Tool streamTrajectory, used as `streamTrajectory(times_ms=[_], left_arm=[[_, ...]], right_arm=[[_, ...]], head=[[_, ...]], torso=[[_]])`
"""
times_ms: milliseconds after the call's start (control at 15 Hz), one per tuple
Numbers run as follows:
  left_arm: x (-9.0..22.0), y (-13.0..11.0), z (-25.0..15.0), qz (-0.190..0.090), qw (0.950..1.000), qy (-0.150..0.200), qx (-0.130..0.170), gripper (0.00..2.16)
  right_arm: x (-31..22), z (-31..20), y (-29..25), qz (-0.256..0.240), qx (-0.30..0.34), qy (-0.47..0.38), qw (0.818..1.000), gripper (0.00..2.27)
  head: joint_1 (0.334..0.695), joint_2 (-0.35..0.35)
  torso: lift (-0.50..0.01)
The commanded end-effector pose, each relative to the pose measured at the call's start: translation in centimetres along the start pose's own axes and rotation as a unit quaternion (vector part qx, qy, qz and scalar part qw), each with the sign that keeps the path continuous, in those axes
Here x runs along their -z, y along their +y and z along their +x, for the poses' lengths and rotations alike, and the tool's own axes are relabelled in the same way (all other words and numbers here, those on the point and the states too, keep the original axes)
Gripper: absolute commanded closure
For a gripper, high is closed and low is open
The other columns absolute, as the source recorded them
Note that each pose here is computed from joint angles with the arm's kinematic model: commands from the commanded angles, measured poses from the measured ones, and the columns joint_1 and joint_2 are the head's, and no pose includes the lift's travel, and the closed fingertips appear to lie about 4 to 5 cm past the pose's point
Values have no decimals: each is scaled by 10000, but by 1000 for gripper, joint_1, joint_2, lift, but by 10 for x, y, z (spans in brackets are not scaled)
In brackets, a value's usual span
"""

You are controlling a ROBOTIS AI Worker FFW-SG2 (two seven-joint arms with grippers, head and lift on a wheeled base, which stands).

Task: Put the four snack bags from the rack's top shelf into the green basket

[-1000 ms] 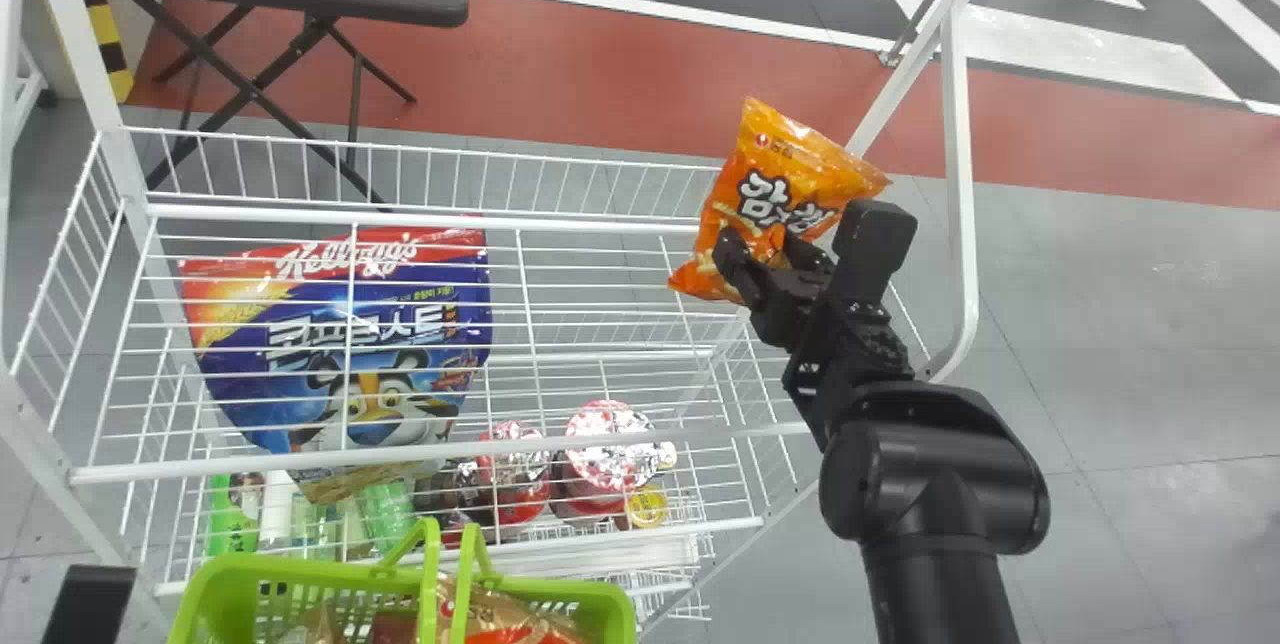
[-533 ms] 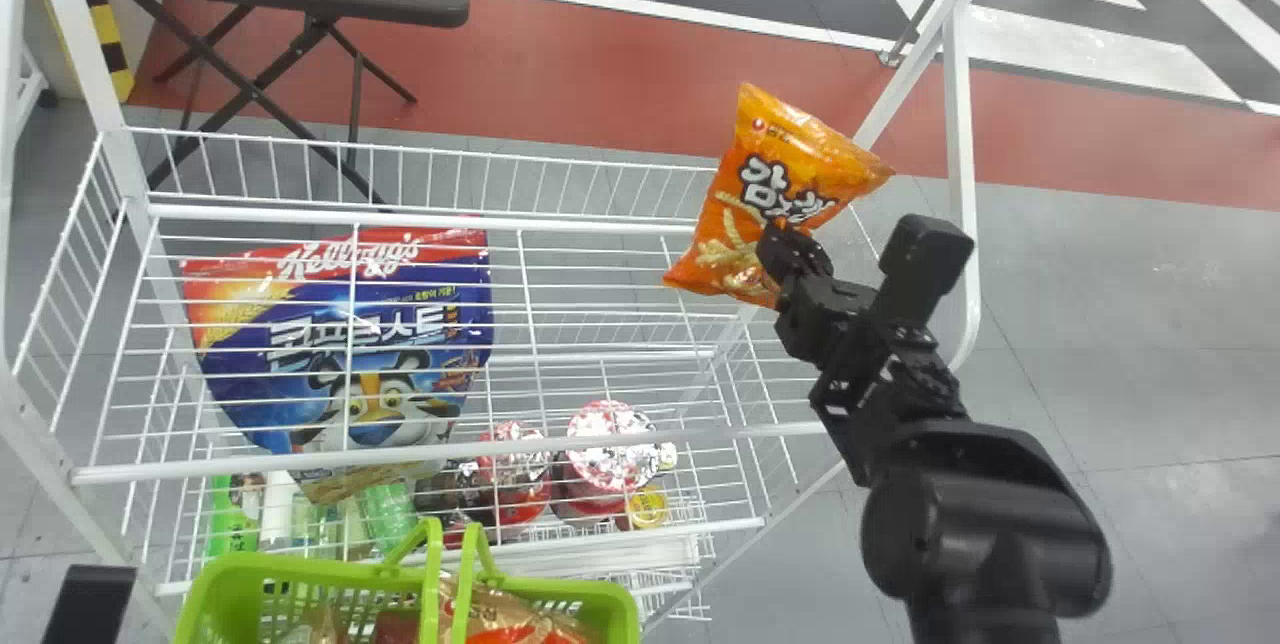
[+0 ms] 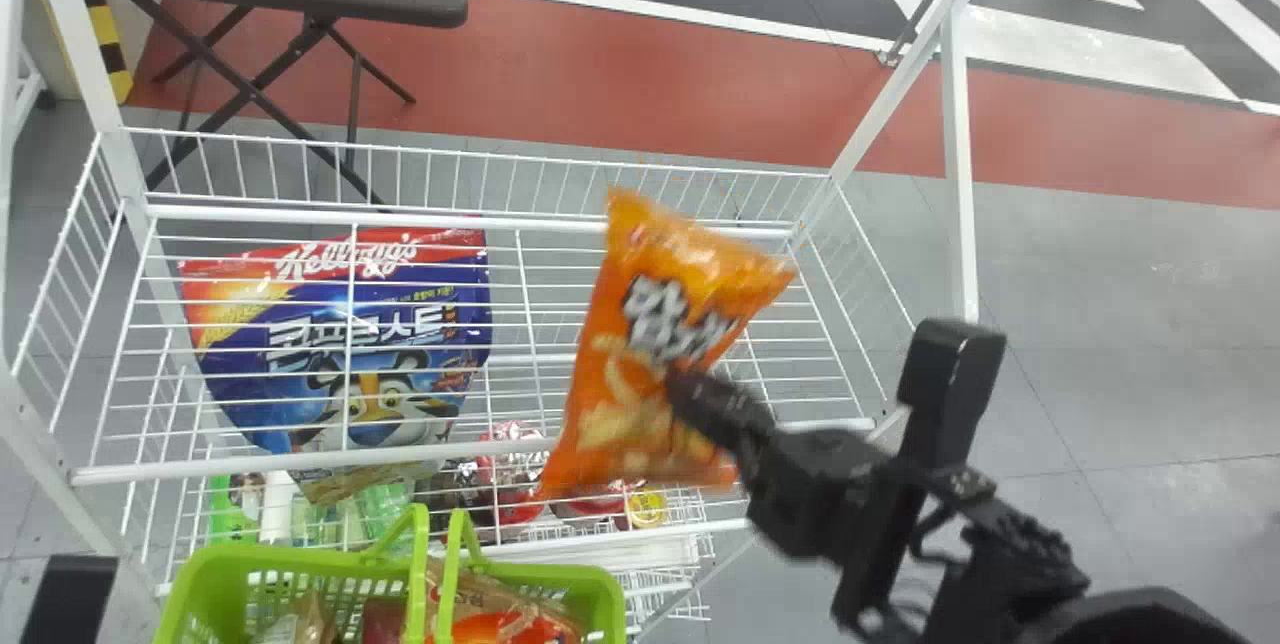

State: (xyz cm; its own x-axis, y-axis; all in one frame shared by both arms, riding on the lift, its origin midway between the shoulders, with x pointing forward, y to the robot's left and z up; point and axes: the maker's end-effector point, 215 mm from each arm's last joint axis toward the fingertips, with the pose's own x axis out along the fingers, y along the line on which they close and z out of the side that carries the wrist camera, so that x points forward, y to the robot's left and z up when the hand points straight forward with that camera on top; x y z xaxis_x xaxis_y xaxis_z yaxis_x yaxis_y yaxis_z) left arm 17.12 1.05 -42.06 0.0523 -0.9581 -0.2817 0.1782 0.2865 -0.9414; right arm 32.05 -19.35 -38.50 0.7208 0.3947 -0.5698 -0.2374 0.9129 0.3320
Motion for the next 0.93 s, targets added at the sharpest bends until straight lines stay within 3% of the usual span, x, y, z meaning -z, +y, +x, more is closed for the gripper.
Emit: streamTrajectory(times_ms=[0, 267, 533, 667, 733, 800, 867], left_arm=[[-3, 2, -1, 16, 10000, -69, 22, 2145], [-5, 0, 1, 17, 9999, -112, 70, 2145], [-1, -3, 0, 4, 9999, -107, 92, 2145], [3, -5, -1, -20, 9999, -110, 127, 2145], [3, -7, -1, -4, 9999, -107, 132, 2145], [3, -7, -1, -3, 9998, -107, 140, 2145], [3, -7, -1, -4, 9999, -107, 132, 2145]], right_arm=[[78, -28, 28, 449, -342, 1356, 9892, 2044], [141, -48, 70, 1033, -1020, 2297, 9624, 2044], [161, -26, 69, 1195, -1077, 2336, 9589, 2030], [163, -16, 62, 1091, -933, 2270, 9632, 1443], [166, -14, 60, 1075, -896, 2298, 9631, 471], [166, -16, 61, 1081, -909, 2319, 9624, -2], [167, -19, 62, 1096, -932, 2341, 9615, -2]], head=[[695, -350], [695, -350], [695, -350], [695, -350], [695, -350], [695, -350], [695, -350]], torso=[[0], [0], [0], [0], [0], [0], [0]])
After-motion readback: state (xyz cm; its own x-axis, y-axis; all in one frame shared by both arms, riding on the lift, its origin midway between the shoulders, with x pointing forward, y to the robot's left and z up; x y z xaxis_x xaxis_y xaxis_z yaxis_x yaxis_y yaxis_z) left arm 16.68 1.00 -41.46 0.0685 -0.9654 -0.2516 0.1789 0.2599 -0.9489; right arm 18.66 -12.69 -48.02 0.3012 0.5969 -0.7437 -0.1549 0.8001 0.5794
